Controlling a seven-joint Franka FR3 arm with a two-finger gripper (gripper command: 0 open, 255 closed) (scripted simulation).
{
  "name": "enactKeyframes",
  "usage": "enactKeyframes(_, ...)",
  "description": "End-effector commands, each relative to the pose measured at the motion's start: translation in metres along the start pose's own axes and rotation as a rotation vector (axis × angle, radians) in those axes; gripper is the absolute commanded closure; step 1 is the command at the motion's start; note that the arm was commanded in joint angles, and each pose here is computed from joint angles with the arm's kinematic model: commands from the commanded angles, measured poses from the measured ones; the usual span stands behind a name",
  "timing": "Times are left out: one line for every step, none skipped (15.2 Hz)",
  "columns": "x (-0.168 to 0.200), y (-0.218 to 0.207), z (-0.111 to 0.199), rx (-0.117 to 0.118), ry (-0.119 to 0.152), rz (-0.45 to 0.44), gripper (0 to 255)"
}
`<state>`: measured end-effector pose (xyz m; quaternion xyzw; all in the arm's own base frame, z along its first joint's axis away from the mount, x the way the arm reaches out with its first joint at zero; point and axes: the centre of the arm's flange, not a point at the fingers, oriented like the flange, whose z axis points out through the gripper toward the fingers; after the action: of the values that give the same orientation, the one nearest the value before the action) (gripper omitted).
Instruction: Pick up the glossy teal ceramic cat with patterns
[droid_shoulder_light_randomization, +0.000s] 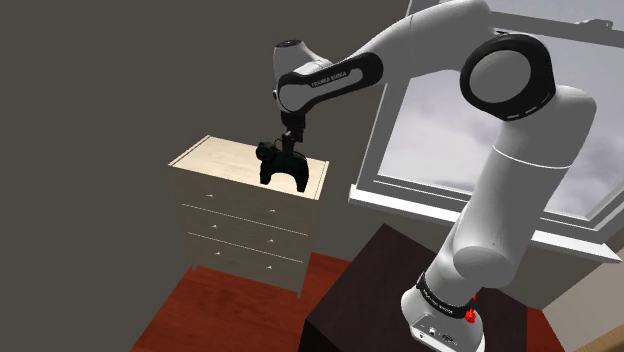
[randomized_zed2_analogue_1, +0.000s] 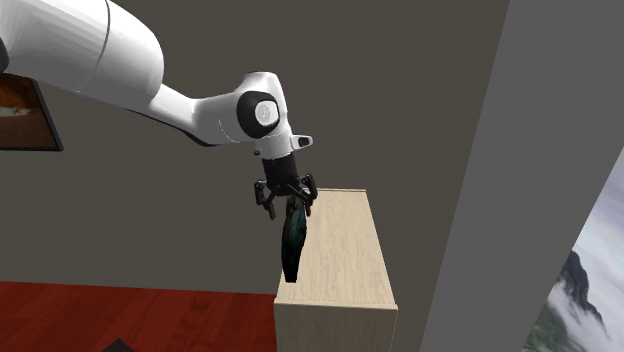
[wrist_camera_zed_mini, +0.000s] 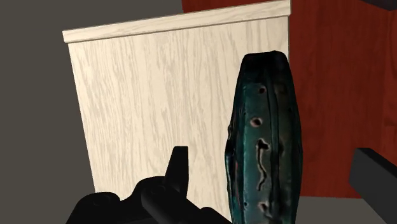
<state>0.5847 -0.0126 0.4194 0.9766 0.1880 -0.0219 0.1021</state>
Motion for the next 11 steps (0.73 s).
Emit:
enactKeyframes(0.002,-0.002,0.011,-0.001,-0.001,-0.003,0)
enactKeyframes(0.002,-0.003,0.016,-0.001,-0.001,-0.003,0)
enactKeyframes(0.003,-0.004,0.021,-0.001,-0.001,-0.003,0)
enactKeyframes(0.003,-0.005,0.026,-0.001,-0.001,-0.003,0)
enactKeyframes(0.004,-0.006,0.034,-0.001,-0.001,-0.003,0)
enactKeyframes(0.004,-0.006,0.034,-0.001,-0.001,-0.003,0)
enactKeyframes(0.004,-0.006,0.034,-0.001,-0.001,-0.003,0)
enactKeyframes(0.003,-0.007,0.034,-0.001,-0.001,-0.003,255)
enactKeyframes(0.004,-0.007,0.034,-0.001,-0.001,-0.003,255)
enactKeyframes(0.004,-0.007,0.035,-0.001,-0.001,-0.003,255)
enactKeyframes(0.003,-0.007,0.035,-0.001,-0.001,-0.003,255)
